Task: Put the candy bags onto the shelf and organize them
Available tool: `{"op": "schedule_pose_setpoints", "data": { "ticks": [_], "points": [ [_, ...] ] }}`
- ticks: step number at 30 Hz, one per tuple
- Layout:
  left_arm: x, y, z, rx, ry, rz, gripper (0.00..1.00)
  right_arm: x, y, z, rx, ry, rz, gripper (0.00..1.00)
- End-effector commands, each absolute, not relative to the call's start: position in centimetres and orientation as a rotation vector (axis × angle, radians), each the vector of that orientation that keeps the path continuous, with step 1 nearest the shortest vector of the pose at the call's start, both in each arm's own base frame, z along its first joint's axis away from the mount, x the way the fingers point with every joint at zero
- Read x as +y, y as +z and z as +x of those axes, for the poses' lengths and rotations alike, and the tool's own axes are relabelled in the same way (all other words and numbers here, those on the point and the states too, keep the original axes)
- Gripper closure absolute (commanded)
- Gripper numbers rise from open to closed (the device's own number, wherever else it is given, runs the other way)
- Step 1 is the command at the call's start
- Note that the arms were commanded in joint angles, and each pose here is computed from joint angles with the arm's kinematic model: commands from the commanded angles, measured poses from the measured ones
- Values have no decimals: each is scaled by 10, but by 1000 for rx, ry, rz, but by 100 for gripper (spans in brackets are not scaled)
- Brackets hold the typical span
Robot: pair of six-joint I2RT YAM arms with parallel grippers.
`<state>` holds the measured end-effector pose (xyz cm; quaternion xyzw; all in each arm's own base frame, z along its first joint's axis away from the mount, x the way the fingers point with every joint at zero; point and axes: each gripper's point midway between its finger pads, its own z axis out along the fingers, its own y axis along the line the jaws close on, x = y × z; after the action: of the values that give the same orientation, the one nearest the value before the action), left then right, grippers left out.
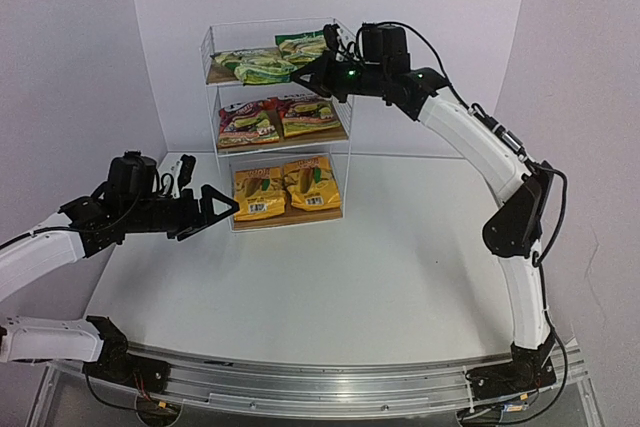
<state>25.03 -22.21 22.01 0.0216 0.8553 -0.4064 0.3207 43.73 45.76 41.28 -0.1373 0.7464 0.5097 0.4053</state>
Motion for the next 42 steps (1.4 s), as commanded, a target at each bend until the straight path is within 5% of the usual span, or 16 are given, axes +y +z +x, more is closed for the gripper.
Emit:
{"op": "schedule_pose_setpoints", "data": {
  "ticks": [1, 20, 42],
  "points": [
    [-228, 235, 253, 2187, -1091, 111, 1, 450, 454, 424, 1813, 1356, -317, 100],
    [-216, 237, 249, 2185, -1043, 82, 0, 484, 460, 427, 1687, 1262, -214, 100],
    [-212, 236, 244, 2194, -1040, 65, 0, 500, 453, 432, 1654, 1307, -240, 87]
  ]
}}
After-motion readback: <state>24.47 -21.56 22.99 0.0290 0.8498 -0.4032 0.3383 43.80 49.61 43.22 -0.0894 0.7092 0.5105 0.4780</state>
